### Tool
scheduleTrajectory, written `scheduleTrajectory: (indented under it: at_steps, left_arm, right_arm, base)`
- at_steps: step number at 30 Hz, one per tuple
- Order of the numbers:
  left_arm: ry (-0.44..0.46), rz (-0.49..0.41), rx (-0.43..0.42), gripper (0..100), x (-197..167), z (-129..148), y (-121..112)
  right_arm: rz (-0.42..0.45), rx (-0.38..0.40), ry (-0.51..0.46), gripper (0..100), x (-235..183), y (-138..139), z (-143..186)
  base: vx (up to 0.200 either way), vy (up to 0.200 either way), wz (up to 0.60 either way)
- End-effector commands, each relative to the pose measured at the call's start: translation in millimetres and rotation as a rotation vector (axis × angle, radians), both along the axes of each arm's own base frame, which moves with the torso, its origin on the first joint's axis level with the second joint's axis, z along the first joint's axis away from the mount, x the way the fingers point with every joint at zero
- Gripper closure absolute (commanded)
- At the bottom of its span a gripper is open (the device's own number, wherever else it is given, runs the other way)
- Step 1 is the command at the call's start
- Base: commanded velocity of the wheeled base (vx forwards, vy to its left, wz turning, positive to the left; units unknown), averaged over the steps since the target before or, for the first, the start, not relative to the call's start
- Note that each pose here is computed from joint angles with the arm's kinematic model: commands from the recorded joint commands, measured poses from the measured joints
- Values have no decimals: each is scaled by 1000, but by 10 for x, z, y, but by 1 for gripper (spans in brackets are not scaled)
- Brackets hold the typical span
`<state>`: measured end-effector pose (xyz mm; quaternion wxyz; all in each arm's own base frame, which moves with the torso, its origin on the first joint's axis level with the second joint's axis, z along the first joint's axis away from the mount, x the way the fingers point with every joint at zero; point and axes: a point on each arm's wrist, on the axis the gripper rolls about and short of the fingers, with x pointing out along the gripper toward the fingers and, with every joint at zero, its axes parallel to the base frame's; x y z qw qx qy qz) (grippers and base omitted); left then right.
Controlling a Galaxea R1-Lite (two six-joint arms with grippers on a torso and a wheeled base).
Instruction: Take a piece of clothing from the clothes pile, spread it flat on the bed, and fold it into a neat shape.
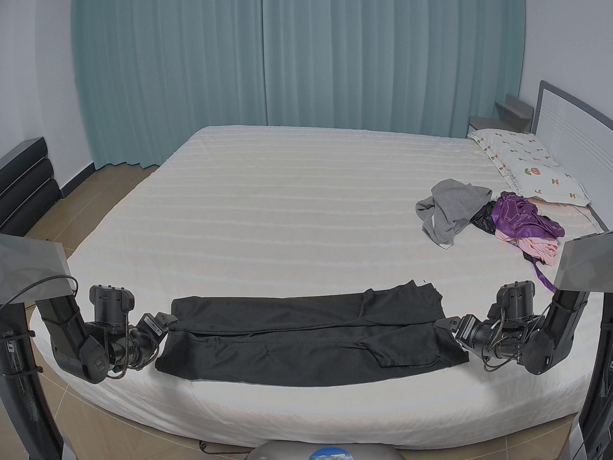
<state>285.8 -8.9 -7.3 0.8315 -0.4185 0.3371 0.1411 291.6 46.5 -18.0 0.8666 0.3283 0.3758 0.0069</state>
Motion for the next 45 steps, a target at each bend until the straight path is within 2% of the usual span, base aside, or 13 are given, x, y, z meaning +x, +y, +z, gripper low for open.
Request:
scheduleTrajectory:
  at_steps: [1,9,14,18,19,25,28,31,32,35,38,40,45]
  left_arm:
    - [-24,4,-2,0,18,7,0]
    - [-34,0,0,0,-18,-3,-3]
    - [-37,-14,14,0,-14,-2,-4]
    - [-18,-56,57,0,-54,-33,-3]
    - [26,-86,80,0,-164,-91,-9]
    - [39,-214,87,0,-427,-127,-22]
    - [30,-231,96,0,-457,-142,-23]
    - [44,-234,120,0,-449,-296,-23]
    - [51,-239,128,100,-466,-327,-18]
    - [58,-269,182,100,-521,-370,1]
    - [86,-255,235,100,-549,-429,27]
    - [111,-244,250,100,-581,-462,32]
    - [104,-239,252,100,-652,-408,38]
  right_arm:
    - [0,1,4,0,0,2,-13]
    - [9,5,7,0,-2,13,-22]
    - [10,5,7,0,-3,17,-22]
    - [12,5,7,0,-4,22,-22]
    - [13,5,9,0,-8,25,-24]
    - [15,5,10,0,-13,29,-25]
    - [15,5,12,0,-17,29,-27]
    - [16,4,13,0,-25,32,-26]
    - [16,5,12,0,-25,32,-21]
    - [15,6,12,0,-28,31,-18]
    - [16,5,12,0,-28,31,-18]
    - [20,10,10,0,-24,33,-12]
    - [18,14,11,0,-28,33,-9]
  base:
    - [0,0,0]
    - [150,0,0]
    - [0,0,0]
    - [0,0,0]
    - [0,0,0]
    - [0,0,0]
    - [0,0,0]
    - [0,0,0]
    - [0,0,0]
    - [0,0,0]
    - [0,0,0]
    - [0,0,0]
    - [0,0,0]
